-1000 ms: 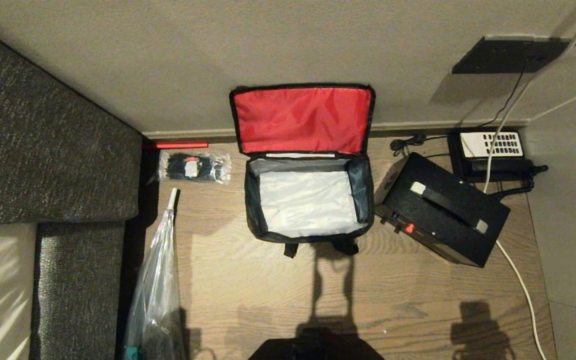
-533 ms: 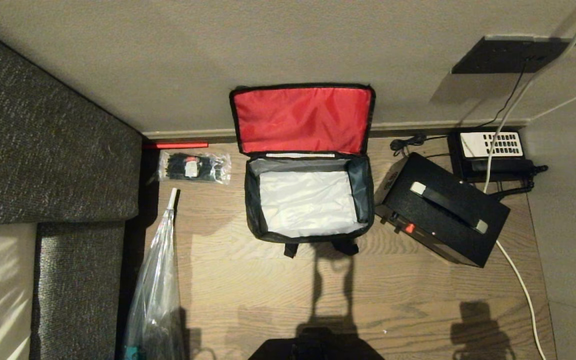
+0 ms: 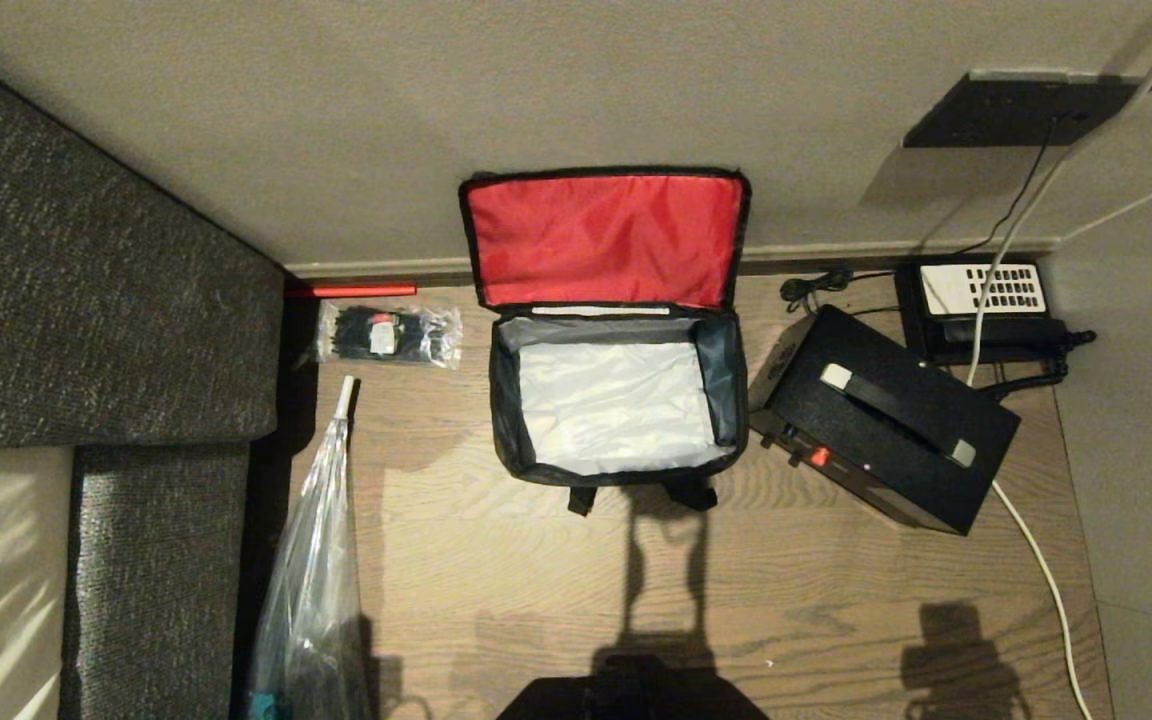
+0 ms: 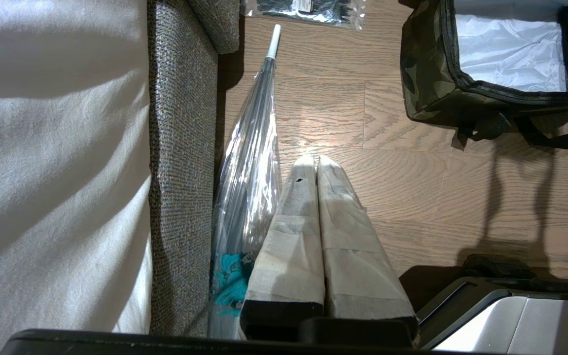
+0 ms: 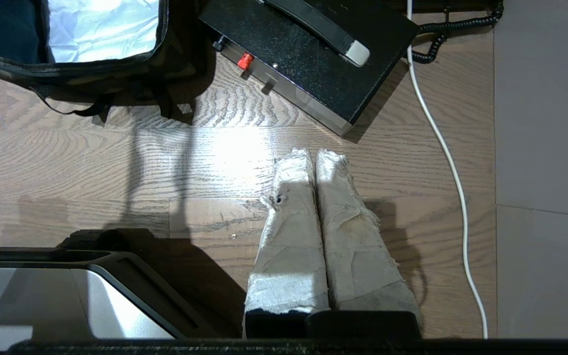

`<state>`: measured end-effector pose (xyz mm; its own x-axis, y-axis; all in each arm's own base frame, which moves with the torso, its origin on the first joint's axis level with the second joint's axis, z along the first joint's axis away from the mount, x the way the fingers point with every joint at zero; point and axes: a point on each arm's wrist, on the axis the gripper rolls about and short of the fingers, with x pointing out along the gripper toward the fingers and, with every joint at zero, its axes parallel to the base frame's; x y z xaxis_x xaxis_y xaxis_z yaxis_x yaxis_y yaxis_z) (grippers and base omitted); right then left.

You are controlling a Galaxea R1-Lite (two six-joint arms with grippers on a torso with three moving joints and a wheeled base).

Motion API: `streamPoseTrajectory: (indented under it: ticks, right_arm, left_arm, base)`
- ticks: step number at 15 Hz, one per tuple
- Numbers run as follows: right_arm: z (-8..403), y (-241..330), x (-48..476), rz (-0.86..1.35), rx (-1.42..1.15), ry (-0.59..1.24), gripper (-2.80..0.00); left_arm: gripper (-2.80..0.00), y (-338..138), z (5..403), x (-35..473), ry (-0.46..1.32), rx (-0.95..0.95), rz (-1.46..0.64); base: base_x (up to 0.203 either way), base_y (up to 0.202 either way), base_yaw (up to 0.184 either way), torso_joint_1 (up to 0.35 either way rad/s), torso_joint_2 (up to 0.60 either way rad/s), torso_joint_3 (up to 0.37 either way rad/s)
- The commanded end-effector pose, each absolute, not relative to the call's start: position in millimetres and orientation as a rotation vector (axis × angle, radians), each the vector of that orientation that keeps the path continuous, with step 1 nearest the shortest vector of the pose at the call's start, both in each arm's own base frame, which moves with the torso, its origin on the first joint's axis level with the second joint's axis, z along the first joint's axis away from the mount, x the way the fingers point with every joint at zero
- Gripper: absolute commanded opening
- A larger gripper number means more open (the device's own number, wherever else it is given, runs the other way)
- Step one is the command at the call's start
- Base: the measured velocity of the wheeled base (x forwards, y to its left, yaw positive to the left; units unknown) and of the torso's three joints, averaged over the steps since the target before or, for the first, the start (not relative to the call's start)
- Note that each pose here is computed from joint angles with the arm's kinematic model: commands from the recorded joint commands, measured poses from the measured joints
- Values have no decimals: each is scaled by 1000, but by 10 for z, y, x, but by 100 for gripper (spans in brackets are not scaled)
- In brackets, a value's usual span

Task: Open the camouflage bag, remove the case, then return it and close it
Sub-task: Grip the handle again

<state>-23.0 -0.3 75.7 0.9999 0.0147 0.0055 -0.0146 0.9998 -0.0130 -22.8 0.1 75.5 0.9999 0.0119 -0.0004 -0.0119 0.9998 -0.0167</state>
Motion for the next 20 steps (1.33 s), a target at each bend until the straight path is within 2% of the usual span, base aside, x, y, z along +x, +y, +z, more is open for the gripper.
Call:
streamPoseTrajectory:
  ticks: [1, 20]
  right_arm:
    - [757, -3, -230, 15, -14, -6, -280]
    - [757, -3, -230, 15, -14, -6, -280]
  left_arm:
    - [-280, 1, 746, -227, 1, -17, 12]
    - [-280, 1, 746, -227, 1, -17, 12]
  base:
    - [0, 0, 0, 0, 0, 0]
    - [0, 0, 0, 0, 0, 0]
